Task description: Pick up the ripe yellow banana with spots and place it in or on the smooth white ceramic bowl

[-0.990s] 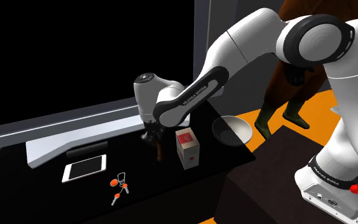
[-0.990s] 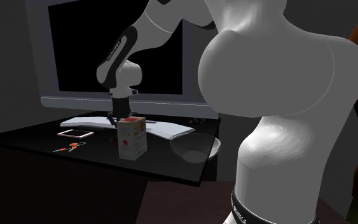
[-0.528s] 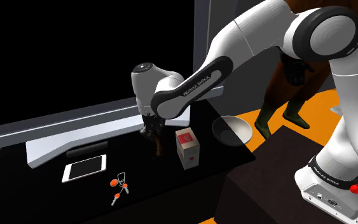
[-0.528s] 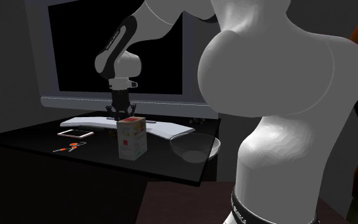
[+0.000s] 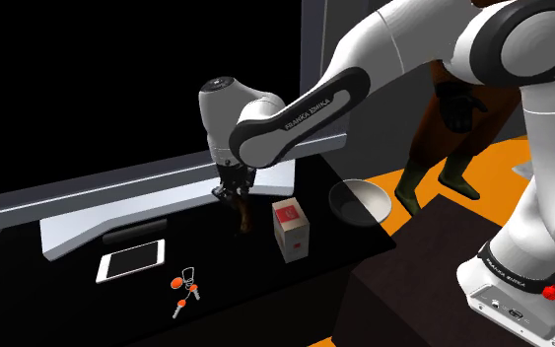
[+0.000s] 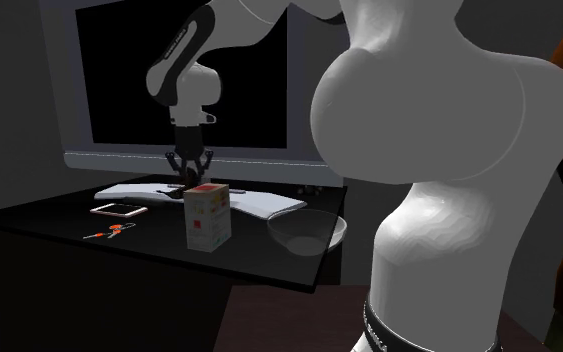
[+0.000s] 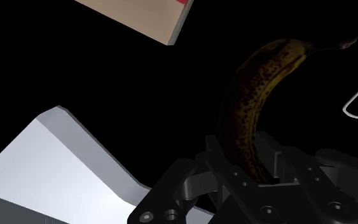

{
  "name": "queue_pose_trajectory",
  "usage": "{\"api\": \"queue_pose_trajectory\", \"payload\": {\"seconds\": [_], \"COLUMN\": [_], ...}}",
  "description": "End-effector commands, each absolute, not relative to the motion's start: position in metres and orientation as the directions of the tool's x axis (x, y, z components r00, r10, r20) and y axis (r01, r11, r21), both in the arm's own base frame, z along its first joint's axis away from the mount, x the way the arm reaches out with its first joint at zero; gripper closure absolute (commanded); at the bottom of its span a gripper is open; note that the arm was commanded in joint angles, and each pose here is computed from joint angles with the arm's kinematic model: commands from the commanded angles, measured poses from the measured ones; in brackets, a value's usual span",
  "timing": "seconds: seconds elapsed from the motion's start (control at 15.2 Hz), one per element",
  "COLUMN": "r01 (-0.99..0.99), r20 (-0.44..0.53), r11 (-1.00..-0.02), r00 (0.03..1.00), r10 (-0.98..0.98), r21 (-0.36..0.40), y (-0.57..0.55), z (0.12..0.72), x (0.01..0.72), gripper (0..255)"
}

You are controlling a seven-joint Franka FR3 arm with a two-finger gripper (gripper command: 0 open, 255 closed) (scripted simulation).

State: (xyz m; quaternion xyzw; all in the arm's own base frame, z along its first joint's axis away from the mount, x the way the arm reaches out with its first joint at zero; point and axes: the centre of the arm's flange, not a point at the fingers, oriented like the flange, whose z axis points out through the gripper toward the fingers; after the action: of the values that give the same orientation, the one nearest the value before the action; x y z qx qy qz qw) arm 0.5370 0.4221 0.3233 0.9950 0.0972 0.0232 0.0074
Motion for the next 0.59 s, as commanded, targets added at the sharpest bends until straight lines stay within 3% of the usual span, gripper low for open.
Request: {"api": "queue_pose_trajectory", "payload": {"seconds": [0.0,0.53], "r01": [0.193,0.193], "r20": [0.044,0.044], "r11": [-0.981,-0.981], "r00": [0.98,0.98], "r10": [0.194,0.194], "r21": [0.019,0.019], "y": [0.422,0.35], "z": [0.334,0.343], "x": [0.537,0.505], "gripper": [255,255]}}
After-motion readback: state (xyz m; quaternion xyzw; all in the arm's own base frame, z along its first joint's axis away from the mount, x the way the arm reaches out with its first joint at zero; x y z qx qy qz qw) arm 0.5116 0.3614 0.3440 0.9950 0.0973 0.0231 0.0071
